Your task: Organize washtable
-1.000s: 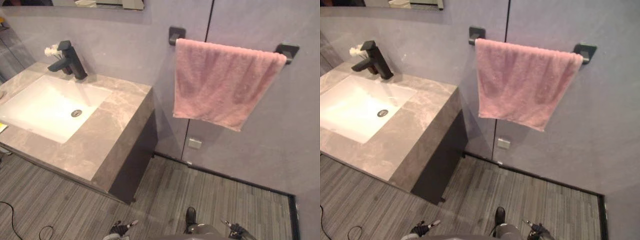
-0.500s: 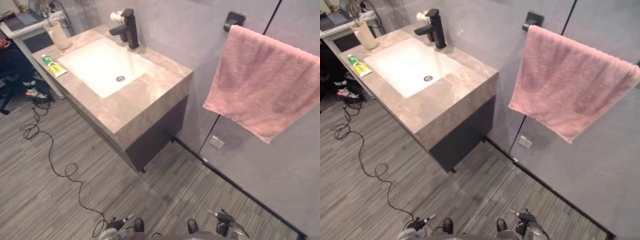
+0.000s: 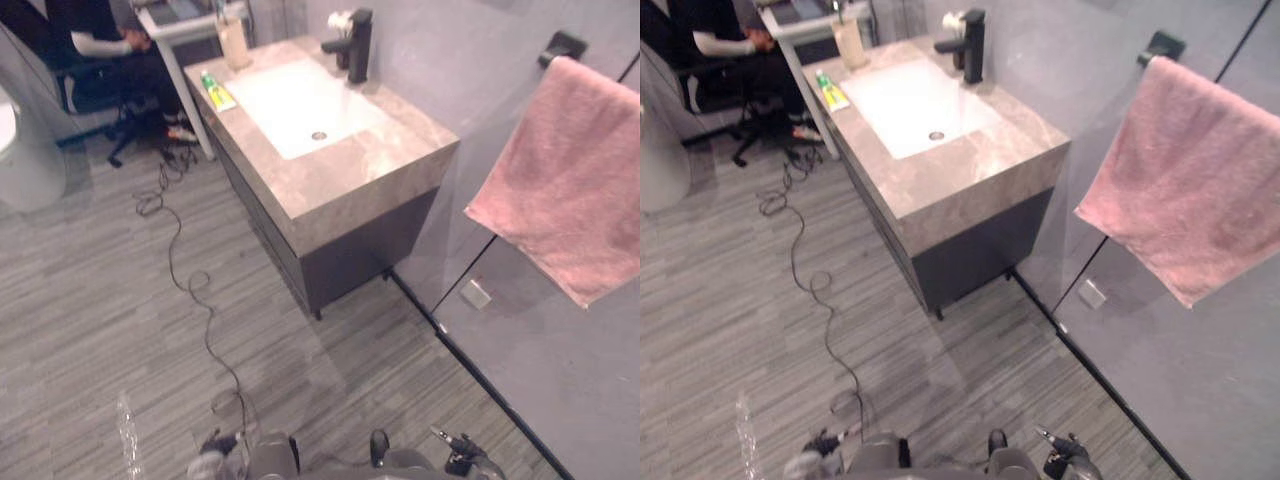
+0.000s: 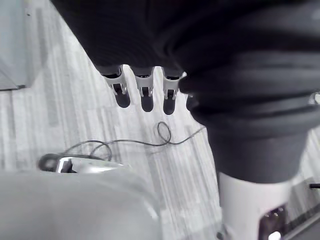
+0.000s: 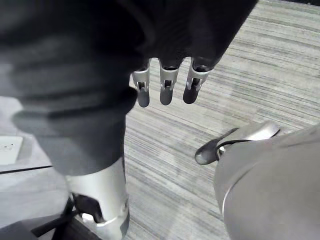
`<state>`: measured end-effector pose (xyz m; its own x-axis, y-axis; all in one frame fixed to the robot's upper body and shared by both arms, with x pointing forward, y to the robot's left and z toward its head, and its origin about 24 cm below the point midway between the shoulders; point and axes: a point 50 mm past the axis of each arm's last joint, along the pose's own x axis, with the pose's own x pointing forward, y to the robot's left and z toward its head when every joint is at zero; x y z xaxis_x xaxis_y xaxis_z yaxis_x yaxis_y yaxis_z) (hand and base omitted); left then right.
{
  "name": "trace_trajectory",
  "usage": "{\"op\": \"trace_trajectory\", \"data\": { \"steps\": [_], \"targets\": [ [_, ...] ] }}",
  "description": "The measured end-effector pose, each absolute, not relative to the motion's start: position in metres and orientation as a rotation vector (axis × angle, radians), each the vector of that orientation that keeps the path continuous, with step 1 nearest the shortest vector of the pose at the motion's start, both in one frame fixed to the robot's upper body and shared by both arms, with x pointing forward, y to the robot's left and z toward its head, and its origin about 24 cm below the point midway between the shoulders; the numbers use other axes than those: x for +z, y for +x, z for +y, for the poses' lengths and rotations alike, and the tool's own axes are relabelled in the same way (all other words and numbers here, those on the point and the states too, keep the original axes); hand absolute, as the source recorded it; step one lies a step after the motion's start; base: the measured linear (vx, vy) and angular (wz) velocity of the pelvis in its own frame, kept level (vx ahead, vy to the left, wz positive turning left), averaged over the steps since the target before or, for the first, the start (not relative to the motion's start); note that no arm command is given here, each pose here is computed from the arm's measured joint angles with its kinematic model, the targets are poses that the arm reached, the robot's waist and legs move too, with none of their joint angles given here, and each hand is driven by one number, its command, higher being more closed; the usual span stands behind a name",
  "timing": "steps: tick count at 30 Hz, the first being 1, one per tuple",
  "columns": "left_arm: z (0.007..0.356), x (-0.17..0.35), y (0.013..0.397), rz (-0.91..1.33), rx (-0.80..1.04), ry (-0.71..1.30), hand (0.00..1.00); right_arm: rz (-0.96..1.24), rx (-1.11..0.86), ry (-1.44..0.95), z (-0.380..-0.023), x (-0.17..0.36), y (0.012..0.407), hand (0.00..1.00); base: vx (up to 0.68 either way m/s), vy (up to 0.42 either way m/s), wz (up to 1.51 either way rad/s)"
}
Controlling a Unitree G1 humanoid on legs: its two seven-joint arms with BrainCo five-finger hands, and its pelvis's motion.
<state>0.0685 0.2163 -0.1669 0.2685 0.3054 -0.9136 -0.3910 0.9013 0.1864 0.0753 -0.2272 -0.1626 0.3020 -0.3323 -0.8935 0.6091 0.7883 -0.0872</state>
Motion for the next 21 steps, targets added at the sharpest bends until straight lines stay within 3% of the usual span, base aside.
{"op": "trace_trajectory", "data": {
  "steps": [4,8,21],
  "targets": [
    [0.225,-0.163,0.082,1.174,0.464,-0.048,0.0,1.199,-0.665,0.348,-0.217,-0.171,0.052,0.0,-0.08,0.161,1.09],
    [0.225,-0.158,0.1,1.138,0.397,0.015,0.0,1.175,-0.635,0.352,-0.214,-0.17,0.072,0.0,-0.07,0.165,0.58],
    [0.225,-0.165,0.072,1.213,0.431,0.017,0.0,1.16,-0.527,0.27,-0.211,-0.167,0.089,0.0,-0.11,0.007,-0.12]
  ]
}}
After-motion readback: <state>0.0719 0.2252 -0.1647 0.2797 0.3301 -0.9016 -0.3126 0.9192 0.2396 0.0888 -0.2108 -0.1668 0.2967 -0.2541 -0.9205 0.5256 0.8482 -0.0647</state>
